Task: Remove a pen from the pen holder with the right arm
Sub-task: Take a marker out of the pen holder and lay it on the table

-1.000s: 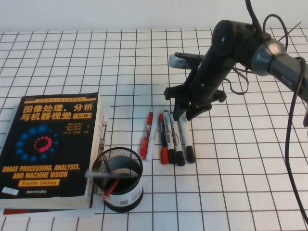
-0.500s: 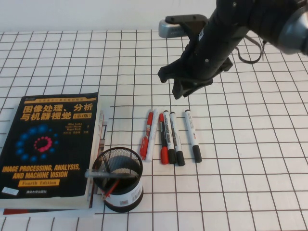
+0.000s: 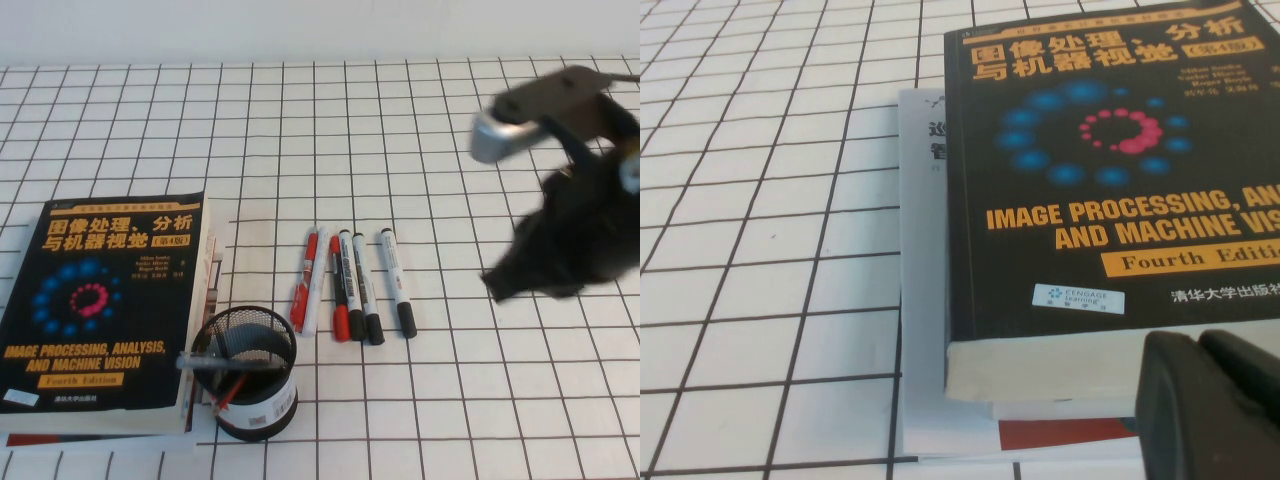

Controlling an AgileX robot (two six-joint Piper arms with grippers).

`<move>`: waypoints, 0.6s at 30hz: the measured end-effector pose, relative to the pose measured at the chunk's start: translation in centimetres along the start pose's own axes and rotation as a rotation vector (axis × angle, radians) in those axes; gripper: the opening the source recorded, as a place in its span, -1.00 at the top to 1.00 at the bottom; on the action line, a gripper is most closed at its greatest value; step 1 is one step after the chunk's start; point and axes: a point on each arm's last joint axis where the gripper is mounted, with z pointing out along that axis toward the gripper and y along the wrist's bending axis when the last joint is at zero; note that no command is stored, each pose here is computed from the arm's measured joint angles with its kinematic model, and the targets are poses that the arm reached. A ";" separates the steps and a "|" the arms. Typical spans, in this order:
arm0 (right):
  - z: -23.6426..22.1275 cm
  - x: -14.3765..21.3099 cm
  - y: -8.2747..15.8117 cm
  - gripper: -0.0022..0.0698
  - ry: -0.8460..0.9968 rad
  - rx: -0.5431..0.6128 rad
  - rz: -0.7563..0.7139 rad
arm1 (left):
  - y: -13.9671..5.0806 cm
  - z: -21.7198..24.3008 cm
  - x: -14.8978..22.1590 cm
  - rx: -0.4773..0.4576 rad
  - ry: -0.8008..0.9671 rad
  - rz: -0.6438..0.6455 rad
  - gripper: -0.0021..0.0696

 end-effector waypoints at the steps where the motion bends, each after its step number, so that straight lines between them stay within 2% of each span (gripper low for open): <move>1: -0.6 1.1 0.0 0.98 -0.018 0.000 0.000 | 0.0 0.0 0.0 0.000 0.000 0.000 0.95; 10: -3.7 8.7 -0.1 0.98 -0.036 -0.007 -0.002 | 0.0 0.0 0.0 0.000 0.000 0.000 0.95; 18: -5.4 11.1 0.0 0.98 0.044 -0.004 -0.011 | 0.0 0.0 0.0 0.000 0.000 0.000 0.95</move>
